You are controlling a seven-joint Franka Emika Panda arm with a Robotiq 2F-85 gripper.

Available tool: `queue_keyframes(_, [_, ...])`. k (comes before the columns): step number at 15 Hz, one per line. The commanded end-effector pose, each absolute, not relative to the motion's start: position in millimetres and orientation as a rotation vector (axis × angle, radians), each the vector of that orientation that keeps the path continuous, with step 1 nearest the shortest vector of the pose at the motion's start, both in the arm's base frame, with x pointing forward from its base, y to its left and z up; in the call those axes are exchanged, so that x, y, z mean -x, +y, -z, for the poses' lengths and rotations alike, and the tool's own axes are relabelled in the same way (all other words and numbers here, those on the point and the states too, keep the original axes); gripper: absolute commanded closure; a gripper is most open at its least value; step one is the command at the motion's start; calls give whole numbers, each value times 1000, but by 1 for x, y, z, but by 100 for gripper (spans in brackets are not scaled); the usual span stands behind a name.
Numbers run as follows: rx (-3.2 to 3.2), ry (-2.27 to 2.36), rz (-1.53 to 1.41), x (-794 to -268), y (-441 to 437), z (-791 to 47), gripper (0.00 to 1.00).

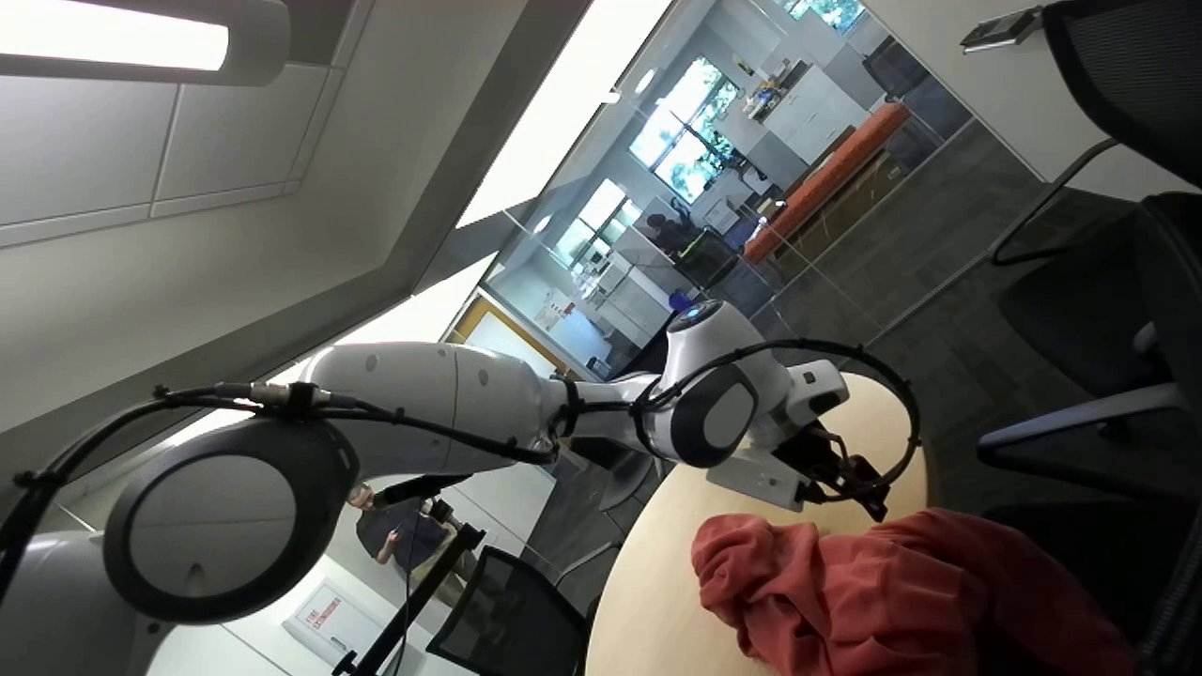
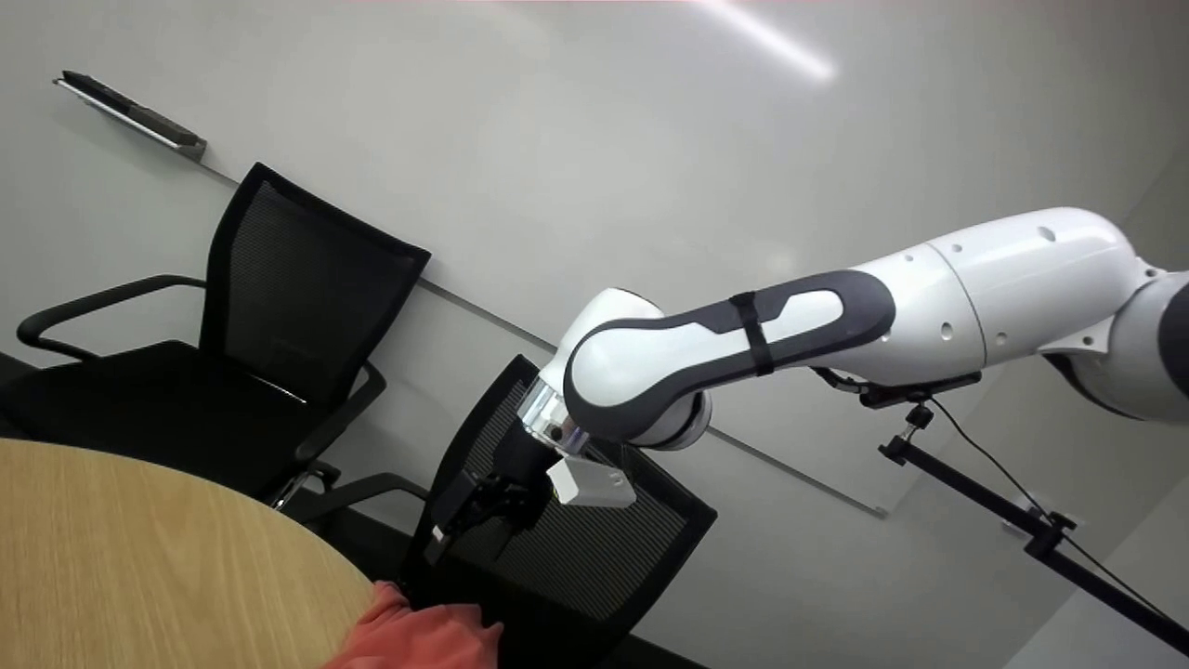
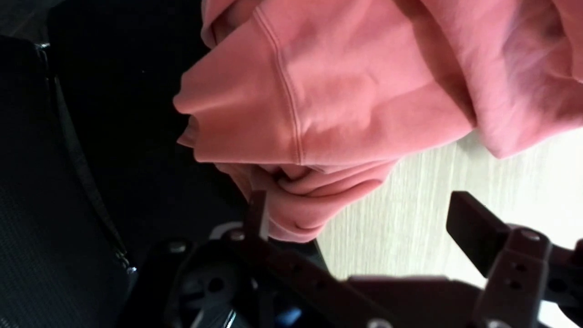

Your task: Place the sweatshirt on the table

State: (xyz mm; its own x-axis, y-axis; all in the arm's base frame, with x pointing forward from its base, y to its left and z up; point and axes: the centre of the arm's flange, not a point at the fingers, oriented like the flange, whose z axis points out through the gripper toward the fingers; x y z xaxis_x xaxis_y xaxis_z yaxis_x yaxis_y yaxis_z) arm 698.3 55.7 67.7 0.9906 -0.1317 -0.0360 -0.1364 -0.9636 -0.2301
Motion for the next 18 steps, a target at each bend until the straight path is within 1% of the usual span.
queue_keyframes(1, [2876,281,-51,-699,51,-54,0])
queue_keyframes(13, [2840,282,-214,-693,36,20,0])
queue_keyframes(14, [2833,280,-213,-693,35,23,25])
queue_keyframes(15, [2831,277,-211,-693,36,24,28])
queue_keyframes(16, [2819,278,-213,-694,36,26,34])
queue_keyframes(17, [2812,280,-211,-694,36,26,44])
queue_keyframes(18, [2803,281,-213,-695,36,26,51])
